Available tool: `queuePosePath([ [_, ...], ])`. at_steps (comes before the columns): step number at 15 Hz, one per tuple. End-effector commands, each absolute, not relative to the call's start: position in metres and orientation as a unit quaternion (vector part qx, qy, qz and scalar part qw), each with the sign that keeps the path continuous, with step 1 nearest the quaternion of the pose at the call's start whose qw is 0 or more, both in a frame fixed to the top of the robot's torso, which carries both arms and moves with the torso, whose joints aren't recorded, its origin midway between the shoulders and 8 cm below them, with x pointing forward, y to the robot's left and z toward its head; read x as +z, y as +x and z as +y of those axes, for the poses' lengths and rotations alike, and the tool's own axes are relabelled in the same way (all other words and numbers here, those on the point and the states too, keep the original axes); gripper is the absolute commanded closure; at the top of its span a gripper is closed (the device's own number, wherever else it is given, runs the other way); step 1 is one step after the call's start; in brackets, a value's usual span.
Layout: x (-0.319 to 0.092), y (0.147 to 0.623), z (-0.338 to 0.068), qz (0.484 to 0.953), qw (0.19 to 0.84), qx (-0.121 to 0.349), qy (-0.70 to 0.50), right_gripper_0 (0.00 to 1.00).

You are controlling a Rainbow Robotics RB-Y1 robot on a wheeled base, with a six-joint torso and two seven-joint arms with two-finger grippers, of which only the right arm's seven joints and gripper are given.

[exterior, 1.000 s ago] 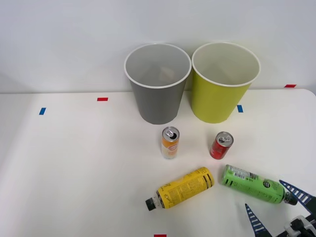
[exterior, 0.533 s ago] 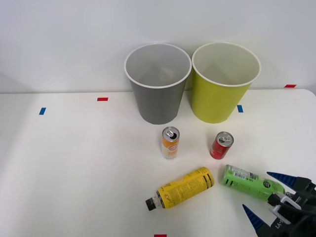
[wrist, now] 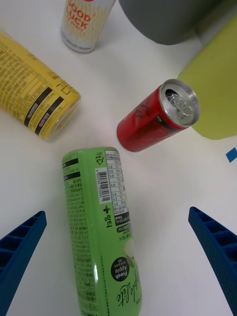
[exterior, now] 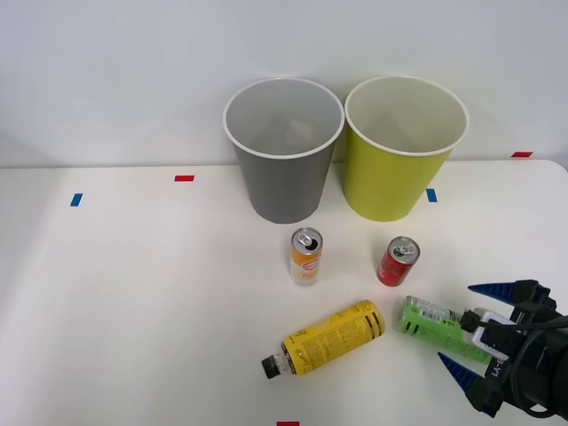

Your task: Put cans in the gray bin, plastic bottles in the light green bin

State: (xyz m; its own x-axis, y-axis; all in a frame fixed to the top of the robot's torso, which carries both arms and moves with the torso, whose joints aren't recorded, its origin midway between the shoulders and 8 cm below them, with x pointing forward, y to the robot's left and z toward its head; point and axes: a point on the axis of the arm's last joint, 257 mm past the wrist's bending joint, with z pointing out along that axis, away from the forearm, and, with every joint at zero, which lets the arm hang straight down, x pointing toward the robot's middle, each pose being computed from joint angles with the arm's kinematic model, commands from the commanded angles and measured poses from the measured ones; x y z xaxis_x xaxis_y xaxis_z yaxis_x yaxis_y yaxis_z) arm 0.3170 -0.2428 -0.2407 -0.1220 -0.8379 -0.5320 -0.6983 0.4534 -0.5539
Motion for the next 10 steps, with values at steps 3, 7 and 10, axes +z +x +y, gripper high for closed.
queuePosePath([
  [3, -0.248, 0.306, -0.241, 0.757, 0.347, -0.076, -0.548, 0.00],
  [7, -0.253, 0.312, -0.226, 0.759, 0.310, -0.072, -0.568, 0.00],
  [10, -0.258, 0.322, -0.232, 0.774, 0.276, -0.074, -0.565, 0.00],
])
